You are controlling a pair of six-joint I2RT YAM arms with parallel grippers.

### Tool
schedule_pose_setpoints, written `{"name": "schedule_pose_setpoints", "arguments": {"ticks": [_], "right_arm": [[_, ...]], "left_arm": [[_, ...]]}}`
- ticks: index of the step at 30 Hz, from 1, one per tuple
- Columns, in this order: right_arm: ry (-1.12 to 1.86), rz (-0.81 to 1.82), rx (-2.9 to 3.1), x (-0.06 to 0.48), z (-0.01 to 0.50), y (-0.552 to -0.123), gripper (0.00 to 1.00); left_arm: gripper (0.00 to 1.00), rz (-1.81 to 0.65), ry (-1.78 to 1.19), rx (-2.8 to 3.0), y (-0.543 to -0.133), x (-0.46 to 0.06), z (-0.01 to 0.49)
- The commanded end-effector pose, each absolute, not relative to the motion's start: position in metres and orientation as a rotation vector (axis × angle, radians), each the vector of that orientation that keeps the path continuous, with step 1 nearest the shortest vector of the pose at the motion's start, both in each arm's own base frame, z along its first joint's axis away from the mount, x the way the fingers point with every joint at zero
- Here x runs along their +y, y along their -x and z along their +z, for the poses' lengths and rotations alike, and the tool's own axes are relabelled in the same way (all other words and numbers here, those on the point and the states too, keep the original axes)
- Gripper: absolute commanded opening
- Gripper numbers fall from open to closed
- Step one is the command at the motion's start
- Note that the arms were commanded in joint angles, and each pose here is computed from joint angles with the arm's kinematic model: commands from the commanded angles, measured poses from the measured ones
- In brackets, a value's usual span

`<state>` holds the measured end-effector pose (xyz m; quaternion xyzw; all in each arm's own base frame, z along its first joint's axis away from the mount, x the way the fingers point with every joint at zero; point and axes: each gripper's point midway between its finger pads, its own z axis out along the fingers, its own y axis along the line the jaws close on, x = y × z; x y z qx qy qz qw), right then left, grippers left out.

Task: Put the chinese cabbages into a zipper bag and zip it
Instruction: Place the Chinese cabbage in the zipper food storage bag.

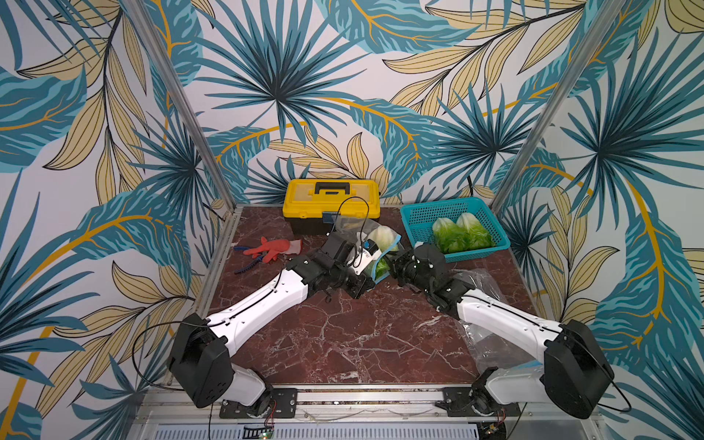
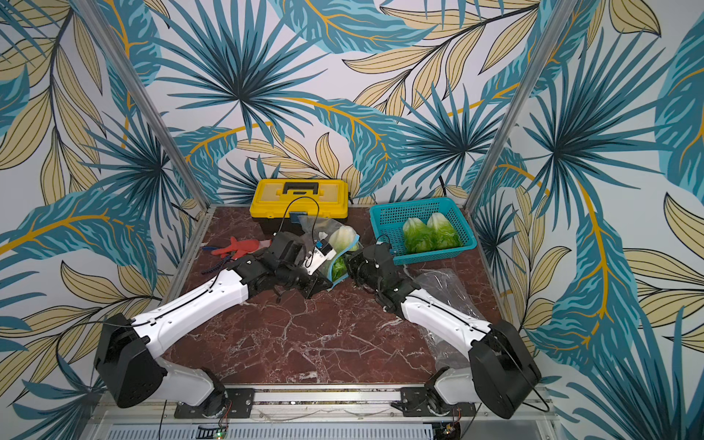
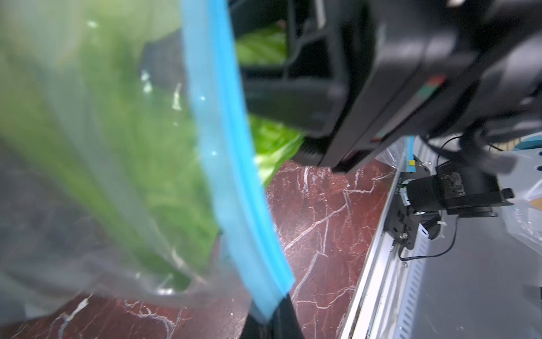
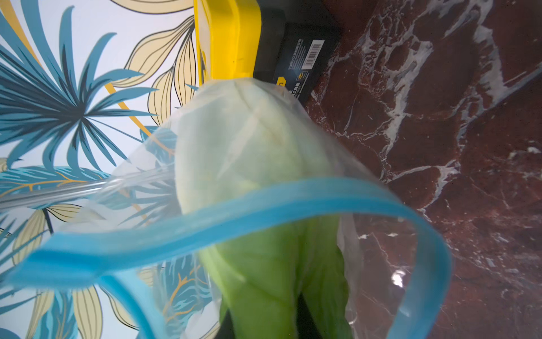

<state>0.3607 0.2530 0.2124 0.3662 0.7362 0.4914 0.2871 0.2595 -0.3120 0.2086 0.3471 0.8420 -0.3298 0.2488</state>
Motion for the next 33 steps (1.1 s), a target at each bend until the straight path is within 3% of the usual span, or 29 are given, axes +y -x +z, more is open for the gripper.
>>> {"name": "schedule_pose_setpoints", "arguments": {"ticks": [1,4,5,8,10,16,21,30,33], "right_arm": [[-0.881,1.209,1.948,0.257,0.203,-0.369,0.0],[-0.856,1.181,1.963,0.252,0.193,-0.36,0.0],[-0.834,1.167,1.965,0.25,0.195,-0.359,0.0],[-0.772,1.152,1.979,0.25,0.202,-0.355,0.0],[-0.742,1.141,2.001,0.251,0.204,-0.353,0.0],[-0.725,1.123,2.088,0.257,0.198,-0.347,0.0],[-0.737,1.14,2.109,0.263,0.208,-0.35,0.0],[-0.729,1.191,2.137,0.282,0.224,-0.349,0.02],[-0.725,1.175,2.152,0.285,0.222,-0.347,0.02]], "left_arm": [[0.0,-1.035,-0.972,2.268,-0.244,-0.326,0.232],[0.0,-1.074,-0.932,2.289,-0.243,-0.322,0.234],[0.05,-1.1,-0.905,2.305,-0.242,-0.32,0.234],[0.35,-1.188,-0.782,2.354,-0.247,-0.307,0.238],[0.43,-1.222,-0.708,2.362,-0.254,-0.295,0.245],[0.51,-1.168,-0.621,2.389,-0.275,-0.289,0.264],[0.59,-0.996,-0.709,2.505,-0.266,-0.299,0.233],[0.59,-0.786,-0.732,2.537,-0.276,-0.294,0.211],[0.53,-0.737,-0.733,2.522,-0.282,-0.293,0.213]]}}
